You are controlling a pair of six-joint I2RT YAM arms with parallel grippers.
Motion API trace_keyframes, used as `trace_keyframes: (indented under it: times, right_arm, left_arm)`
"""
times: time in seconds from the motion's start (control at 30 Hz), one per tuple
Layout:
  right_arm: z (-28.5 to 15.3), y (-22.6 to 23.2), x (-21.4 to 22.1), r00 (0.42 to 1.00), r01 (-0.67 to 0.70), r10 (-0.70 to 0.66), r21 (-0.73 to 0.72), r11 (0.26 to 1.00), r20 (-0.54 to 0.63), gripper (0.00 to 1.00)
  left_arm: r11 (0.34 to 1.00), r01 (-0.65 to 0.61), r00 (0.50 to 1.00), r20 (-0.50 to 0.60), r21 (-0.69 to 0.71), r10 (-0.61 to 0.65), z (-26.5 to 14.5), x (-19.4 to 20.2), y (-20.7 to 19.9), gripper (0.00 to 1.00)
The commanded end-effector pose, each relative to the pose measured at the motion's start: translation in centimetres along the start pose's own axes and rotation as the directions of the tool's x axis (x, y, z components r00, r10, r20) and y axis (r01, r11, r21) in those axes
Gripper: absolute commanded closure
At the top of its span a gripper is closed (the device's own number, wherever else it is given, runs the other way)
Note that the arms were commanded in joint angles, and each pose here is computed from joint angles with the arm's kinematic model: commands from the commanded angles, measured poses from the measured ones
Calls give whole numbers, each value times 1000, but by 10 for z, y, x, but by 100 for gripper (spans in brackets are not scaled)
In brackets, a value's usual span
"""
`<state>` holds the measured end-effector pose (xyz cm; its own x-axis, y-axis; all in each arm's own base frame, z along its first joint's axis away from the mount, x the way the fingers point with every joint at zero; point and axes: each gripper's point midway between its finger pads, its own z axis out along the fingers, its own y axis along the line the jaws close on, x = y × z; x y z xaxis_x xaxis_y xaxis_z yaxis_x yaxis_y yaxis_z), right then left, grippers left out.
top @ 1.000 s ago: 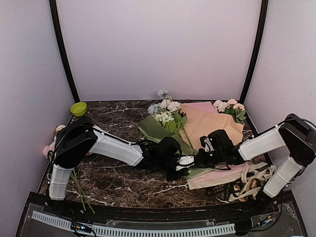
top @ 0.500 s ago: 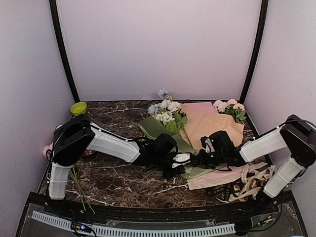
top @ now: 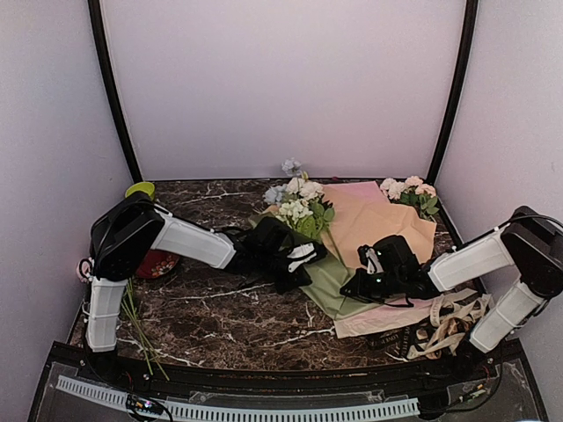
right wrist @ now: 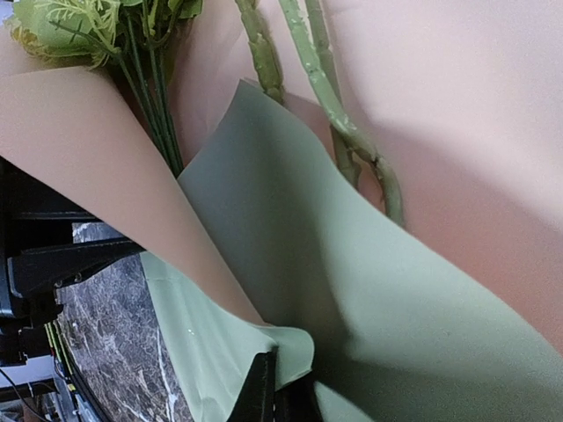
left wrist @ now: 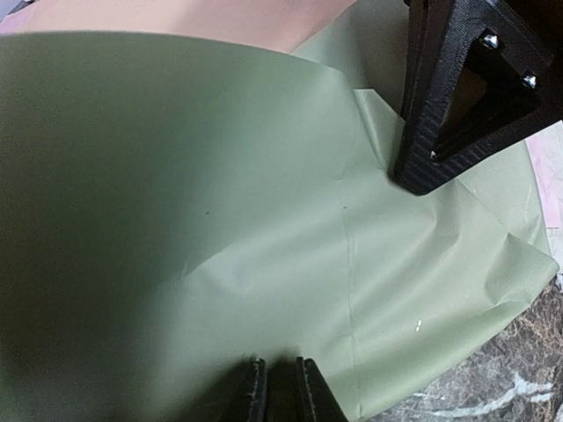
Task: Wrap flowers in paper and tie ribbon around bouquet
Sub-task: Press the fold line on the 2/3-folded wrapping paper, then adjust the two-thirds folded wrapping paper at the center of the board.
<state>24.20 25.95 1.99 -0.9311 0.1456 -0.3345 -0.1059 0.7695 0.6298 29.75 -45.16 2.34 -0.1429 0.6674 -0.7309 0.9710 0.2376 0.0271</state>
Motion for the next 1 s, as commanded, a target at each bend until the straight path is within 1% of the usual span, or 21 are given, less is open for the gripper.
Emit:
trace_keyframes:
  times: [0.0,0.1,0.2,0.3,0.37,0.43,0.53,0.57,0.67,0.7,0.8,0.9,0.97]
  right_arm:
    - [-2,-7,15,999,-14,15,24,1000,-40,100]
    - [-2,-7,14,999,-14,15,24,1000,-37,100]
    - [-2,-6,14,999,-14,15,23,1000,-40,100]
    - [-2,-6,15,999,-15,16,24,1000,-44,100]
    - [-1,-7,16,999,-14,16,26,1000,-46,100]
    - [-1,-5,16,999,-13,14,22,1000,-48,100]
    - [1,-2,15,998,-7,8,16,1000,-55,100]
    - [1,-1,15,998,-3,4,14,1000,-56,100]
    - [2,-1,15,998,0,1,14,1000,-60,100]
    - [2,0,15,998,1,0,12,1000,-61,100]
    - [2,1,15,998,2,-2,10,1000,-62,100]
    - [2,1,16,998,2,-2,7,1000,-68,100]
    - [3,3,16,998,2,-2,5,1000,-68,100]
  left_arm:
    - [997,50,997,-55,-67,-53,-10,27,25,87]
    - [994,63,995,-73,-89,-70,-14,36,36,88]
    - [992,50,995,-84,-113,-59,-19,41,42,87]
    - [988,48,995,-76,-146,-60,-26,38,53,87]
    - [987,47,998,-31,-155,-52,-39,23,57,86]
    - [991,6,999,46,-135,0,-56,1,50,83]
    - [987,-81,979,177,-137,105,-90,-30,37,74]
    - [984,-109,968,208,-143,137,-101,-37,36,67]
    - [978,-128,959,231,-166,165,-126,-44,46,48]
    - [976,-125,958,236,-180,166,-133,-45,52,45]
    - [972,-107,952,260,-209,161,-152,-44,75,38]
    - [964,-110,947,270,-244,176,-168,-43,97,35]
    - [952,-150,939,263,-268,222,-173,-44,105,31]
